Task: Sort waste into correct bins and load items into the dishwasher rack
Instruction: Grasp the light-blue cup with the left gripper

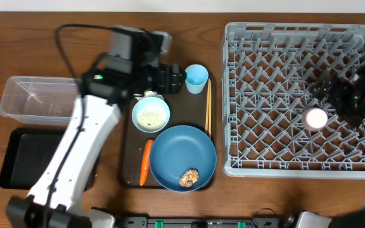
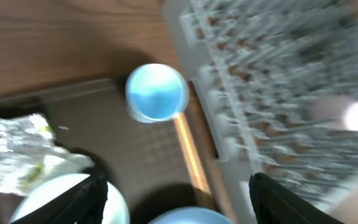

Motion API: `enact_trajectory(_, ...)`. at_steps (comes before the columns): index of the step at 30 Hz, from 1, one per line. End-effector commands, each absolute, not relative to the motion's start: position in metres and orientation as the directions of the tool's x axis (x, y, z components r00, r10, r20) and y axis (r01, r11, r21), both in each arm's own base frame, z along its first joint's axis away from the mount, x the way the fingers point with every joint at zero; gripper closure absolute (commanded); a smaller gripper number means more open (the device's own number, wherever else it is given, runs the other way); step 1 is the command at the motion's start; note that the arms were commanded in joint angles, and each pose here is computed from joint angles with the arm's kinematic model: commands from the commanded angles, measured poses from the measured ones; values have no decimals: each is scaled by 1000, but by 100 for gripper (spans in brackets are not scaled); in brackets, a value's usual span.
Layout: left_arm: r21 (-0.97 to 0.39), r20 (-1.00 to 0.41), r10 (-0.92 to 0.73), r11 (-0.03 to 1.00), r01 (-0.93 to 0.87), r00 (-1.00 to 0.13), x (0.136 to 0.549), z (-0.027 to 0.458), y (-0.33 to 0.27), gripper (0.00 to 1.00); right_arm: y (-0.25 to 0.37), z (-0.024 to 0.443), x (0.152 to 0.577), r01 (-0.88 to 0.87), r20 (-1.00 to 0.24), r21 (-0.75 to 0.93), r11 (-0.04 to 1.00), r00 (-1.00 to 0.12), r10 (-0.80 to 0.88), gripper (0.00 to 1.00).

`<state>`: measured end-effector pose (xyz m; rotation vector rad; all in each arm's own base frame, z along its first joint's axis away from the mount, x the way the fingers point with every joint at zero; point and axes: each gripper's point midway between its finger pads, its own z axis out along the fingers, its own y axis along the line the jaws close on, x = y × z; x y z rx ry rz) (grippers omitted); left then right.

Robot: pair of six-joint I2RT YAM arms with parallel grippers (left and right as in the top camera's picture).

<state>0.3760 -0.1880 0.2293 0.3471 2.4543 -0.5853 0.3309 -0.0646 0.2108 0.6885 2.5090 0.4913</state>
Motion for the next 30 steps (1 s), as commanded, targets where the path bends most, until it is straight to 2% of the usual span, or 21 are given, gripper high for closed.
enact_trajectory(1, -78, -604, 185, 954, 288, -775, 407, 196, -168, 26, -30, 258, 330, 183, -475, 514, 838, -752, 456, 5)
enact_trajectory(5, -58, -583, 198, 957, 283, -788, 429, 159, -177, 27, -11, 272, 322, 113, -518, 503, 857, -754, 403, 5)
enact_trajectory(7, -48, -579, 199, 960, 277, -791, 440, 142, -180, 31, -2, 273, 321, 90, -519, 501, 861, -764, 382, 5)
enact_trajectory(11, -44, -587, 189, 963, 265, -787, 459, 116, -185, 32, 12, 267, 319, 65, -502, 504, 861, -790, 353, 5)
enact_trajectory(17, -76, -555, 184, 960, 270, -811, 463, 85, -197, 39, 14, 255, 319, 78, -485, 471, 879, -809, 332, 5)
enact_trajectory(20, -70, -525, 192, 961, 267, -829, 460, 72, -195, 45, 16, 254, 319, 76, -483, 470, 879, -812, 328, 5)
enact_trajectory(24, -66, -494, 199, 962, 265, -846, 456, 60, -193, 63, 16, 254, 319, 76, -483, 470, 879, -812, 328, 5)
enact_trajectory(28, -100, -493, 193, 956, 275, -848, 455, 59, -200, 73, 16, 254, 319, 75, -483, 470, 879, -812, 328, 5)
enact_trajectory(30, -128, -497, 192, 948, 290, -847, 455, 61, -205, 88, 16, 254, 319, 76, -483, 470, 880, -812, 328, 5)
